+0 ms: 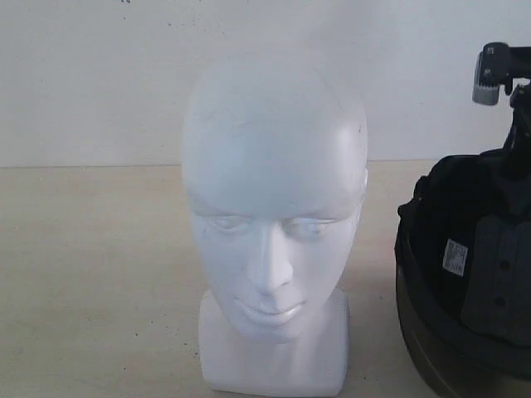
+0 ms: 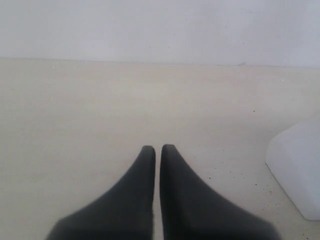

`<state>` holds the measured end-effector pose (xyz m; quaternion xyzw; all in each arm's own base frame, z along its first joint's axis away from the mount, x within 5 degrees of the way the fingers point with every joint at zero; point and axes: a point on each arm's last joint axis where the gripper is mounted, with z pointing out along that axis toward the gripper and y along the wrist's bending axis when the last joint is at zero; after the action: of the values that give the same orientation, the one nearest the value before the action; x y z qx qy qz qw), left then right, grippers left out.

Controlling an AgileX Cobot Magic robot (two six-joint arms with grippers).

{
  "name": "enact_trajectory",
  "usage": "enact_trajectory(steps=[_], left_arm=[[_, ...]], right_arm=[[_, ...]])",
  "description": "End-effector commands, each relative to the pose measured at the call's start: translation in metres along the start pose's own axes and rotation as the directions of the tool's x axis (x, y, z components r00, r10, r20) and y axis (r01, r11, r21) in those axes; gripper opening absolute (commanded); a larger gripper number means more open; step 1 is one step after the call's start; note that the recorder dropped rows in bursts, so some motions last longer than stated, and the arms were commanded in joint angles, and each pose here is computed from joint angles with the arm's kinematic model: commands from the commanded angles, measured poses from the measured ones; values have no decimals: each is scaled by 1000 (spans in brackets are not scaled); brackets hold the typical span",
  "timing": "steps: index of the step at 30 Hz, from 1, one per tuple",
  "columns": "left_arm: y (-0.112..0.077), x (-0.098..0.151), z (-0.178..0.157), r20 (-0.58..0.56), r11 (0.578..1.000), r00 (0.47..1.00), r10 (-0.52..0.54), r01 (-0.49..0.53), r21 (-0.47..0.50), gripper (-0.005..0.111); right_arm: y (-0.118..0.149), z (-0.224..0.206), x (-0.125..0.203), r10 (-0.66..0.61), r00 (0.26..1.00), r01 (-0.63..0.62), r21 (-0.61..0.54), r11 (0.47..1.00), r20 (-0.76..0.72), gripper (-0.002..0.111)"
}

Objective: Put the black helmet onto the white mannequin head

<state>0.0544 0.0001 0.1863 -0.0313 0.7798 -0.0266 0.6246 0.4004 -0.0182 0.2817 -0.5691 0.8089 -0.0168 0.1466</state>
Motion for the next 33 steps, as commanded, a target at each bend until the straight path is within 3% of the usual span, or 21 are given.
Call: enact_trajectory(steps=[1,6,21,23,28,33], left_arm=[[0,1,0,0,1000,1000,-2,2,1,4],[0,1,0,0,1000,1000,-2,2,1,4],[0,1,0,0,1000,1000,-2,2,1,4],[0,1,0,0,1000,1000,-2,2,1,4],[0,1,0,0,1000,1000,-2,2,1,4],[0,1,0,0,1000,1000,-2,2,1,4]], right_arm=[[13,6,-1,-151,987,155,-63,986,55,0],[15,5,-11,-197,966,209,-56,976,166,0],[18,6,-19,-199,964,213,-62,975,177,2],[17,6,-19,-172,969,186,-63,981,175,8],[14,6,-21,-150,972,159,-36,987,182,40],[9,6,-23,-60,977,61,4,998,206,58]])
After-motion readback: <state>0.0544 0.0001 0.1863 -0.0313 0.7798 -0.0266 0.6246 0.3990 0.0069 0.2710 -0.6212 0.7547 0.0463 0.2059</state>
